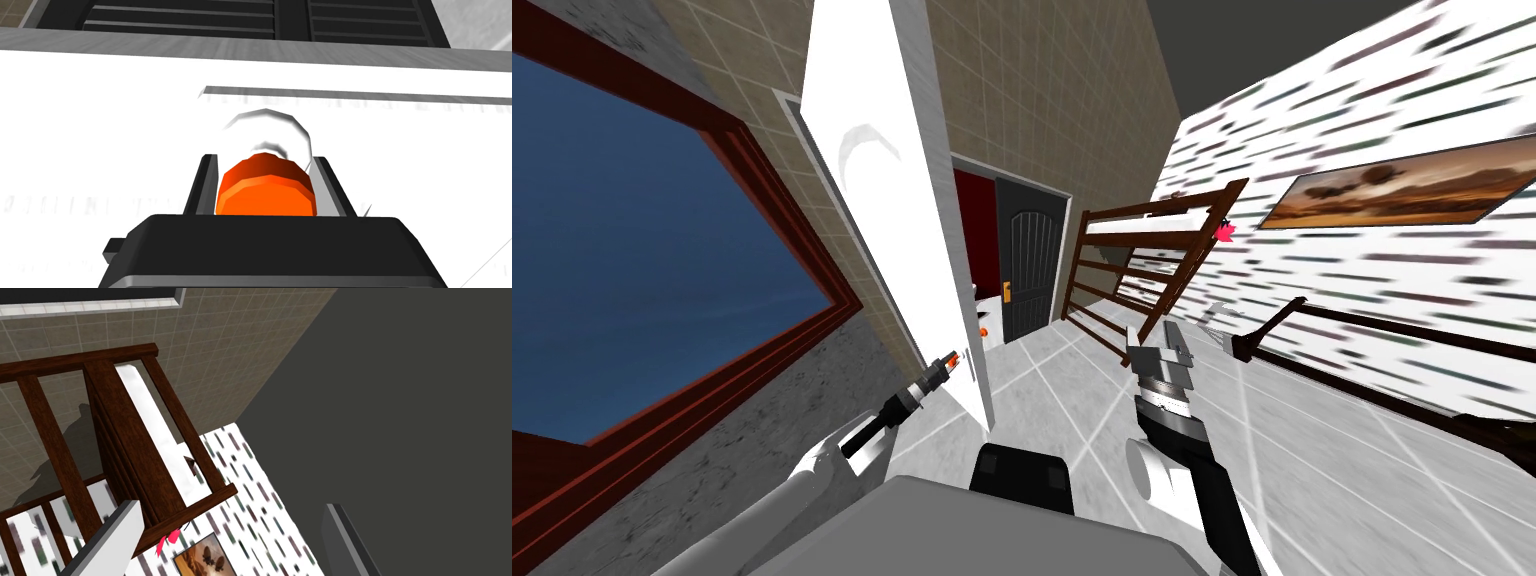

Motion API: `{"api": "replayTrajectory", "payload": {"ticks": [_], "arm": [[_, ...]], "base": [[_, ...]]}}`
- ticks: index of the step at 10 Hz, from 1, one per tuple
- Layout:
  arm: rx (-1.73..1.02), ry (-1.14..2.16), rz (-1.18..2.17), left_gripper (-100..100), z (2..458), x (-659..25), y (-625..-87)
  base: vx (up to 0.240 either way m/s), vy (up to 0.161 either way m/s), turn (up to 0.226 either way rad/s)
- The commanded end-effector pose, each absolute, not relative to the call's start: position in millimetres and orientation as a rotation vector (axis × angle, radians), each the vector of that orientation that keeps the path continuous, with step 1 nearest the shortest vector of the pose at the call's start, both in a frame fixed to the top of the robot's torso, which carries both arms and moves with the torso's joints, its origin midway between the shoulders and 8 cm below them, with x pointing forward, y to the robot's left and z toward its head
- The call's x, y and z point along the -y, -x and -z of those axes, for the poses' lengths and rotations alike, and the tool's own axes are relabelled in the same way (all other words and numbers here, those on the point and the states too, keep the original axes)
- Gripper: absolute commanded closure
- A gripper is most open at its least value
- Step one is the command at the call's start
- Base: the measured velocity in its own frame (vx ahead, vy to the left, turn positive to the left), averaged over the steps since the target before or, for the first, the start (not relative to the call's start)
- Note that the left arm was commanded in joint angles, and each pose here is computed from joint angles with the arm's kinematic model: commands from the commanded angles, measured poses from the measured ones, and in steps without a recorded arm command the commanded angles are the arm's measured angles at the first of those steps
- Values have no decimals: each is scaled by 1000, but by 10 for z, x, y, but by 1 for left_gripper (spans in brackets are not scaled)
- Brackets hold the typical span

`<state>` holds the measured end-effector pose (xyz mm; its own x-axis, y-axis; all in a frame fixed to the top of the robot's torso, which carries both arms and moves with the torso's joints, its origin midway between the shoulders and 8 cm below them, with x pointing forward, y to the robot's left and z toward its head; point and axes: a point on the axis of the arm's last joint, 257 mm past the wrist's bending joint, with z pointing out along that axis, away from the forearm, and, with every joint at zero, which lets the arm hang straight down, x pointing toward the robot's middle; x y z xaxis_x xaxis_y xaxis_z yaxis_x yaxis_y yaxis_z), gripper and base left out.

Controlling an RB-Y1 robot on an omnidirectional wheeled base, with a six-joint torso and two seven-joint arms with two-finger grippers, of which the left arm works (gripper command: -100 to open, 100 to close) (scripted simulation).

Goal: Pull the door open

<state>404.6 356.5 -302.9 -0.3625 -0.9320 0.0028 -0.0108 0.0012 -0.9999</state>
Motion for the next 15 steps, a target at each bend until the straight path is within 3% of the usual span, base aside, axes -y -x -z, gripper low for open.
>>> {"api": "replayTrajectory", "payload": {"ticks": [1,15], "arm": [[-1484,1004,1485,100,3027,-3600,-3974],[-1528,931,1544,100,3140,-3960,-3167]], "base": [[25,-22,-1],[40,-21,-11]]}}
